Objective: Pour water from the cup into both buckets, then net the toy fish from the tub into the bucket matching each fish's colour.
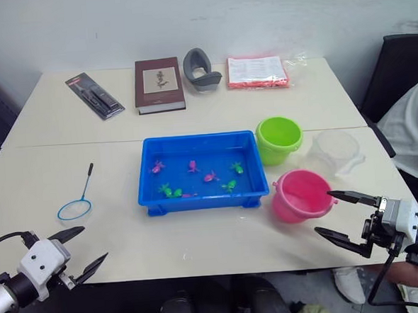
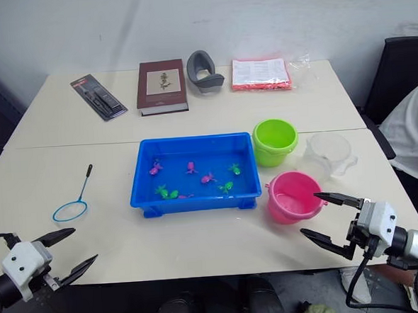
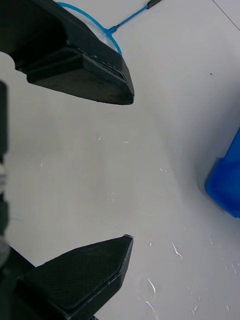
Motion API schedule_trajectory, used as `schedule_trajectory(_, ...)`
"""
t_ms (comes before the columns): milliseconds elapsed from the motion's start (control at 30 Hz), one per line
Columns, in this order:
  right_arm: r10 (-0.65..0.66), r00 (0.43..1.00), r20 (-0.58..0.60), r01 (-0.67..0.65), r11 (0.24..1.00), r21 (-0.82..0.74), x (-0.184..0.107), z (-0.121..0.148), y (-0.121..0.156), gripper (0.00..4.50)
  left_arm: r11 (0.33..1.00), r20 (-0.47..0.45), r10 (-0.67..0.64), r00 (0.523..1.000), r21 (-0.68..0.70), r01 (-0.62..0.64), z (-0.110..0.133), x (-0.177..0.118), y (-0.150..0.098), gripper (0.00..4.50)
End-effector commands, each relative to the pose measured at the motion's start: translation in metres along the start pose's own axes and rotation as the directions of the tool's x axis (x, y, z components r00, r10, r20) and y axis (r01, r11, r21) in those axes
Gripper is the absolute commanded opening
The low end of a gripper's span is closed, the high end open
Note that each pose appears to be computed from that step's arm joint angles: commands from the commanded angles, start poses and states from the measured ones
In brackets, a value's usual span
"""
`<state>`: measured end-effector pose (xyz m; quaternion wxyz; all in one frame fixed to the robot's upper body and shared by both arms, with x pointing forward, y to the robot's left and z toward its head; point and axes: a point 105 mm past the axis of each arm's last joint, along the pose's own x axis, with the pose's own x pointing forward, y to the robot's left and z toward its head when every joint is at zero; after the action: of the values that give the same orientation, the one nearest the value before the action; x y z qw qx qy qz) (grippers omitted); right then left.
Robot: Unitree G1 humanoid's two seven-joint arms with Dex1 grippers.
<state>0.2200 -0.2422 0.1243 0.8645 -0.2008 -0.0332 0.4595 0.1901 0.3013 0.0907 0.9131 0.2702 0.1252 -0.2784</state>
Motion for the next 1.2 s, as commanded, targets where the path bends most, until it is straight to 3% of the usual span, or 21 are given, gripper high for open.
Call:
schedule_trajectory(33,-0.113,0.993,0.045,0.111,0.993,0.042,-0.006,0.008,-0.007,4.50,0.999,0.153,-0.018,0.988,-0.045,0.026,0.038,0.007,0.006,4.49)
schedule_trajectory(67,-0.186,0.981,0.048,0.182,0.981,0.071,-0.013,0.009,-0.011,4.50,0.993,0.255,-0.046,0.966,-0.096,0.072,0.063,0.013,0.005,4.49)
schedule_trajectory(133,-0.334,0.942,0.025,0.331,0.939,0.090,-0.032,0.004,-0.021,4.50,0.979,0.363,-0.124,0.923,-0.105,0.173,0.097,0.023,-0.003,4.49)
schedule_trajectory(233,-0.525,0.851,-0.004,0.523,0.847,0.095,-0.057,-0.005,-0.037,4.50,0.972,0.413,-0.168,0.895,-0.080,0.219,0.122,0.034,-0.005,4.49)
schedule_trajectory(333,-0.678,0.725,-0.124,0.689,0.716,0.111,-0.077,-0.029,-0.052,4.50,0.963,0.443,-0.213,0.871,-0.053,0.263,0.140,0.043,-0.009,4.49)
schedule_trajectory(433,-0.707,0.690,-0.155,0.723,0.670,0.165,-0.077,-0.044,-0.059,4.50,0.955,0.461,-0.244,0.853,-0.038,0.294,0.151,0.051,-0.011,4.49)
schedule_trajectory(467,-0.729,0.657,-0.192,0.753,0.620,0.221,-0.076,-0.056,-0.066,4.50,0.951,0.468,-0.255,0.846,-0.034,0.306,0.155,0.054,-0.011,4.49)
schedule_trajectory(533,-0.776,0.547,-0.315,0.818,0.413,0.401,-0.078,-0.089,-0.081,4.50,0.938,0.463,-0.307,0.832,-0.001,0.346,0.162,0.057,-0.015,4.49)
schedule_trajectory(633,-0.772,0.582,-0.256,0.786,0.453,0.420,-0.061,-0.088,-0.096,4.50,0.930,0.467,-0.331,0.820,0.013,0.368,0.167,0.055,-0.014,4.49)
schedule_trajectory(733,-0.791,0.557,-0.255,0.800,0.427,0.421,-0.050,-0.093,-0.114,4.50,0.914,0.437,-0.373,0.818,0.024,0.404,0.166,0.057,-0.014,4.49)
schedule_trajectory(1000,-0.747,0.637,-0.192,0.746,0.534,0.397,-0.017,-0.083,-0.131,4.50,0.889,0.417,-0.440,0.795,0.079,0.450,0.170,0.059,-0.023,4.49)
schedule_trajectory(1200,-0.791,0.583,-0.185,0.790,0.499,0.355,-0.006,-0.079,-0.145,4.50,0.894,0.415,-0.431,0.801,0.076,0.442,0.167,0.059,-0.024,4.49)
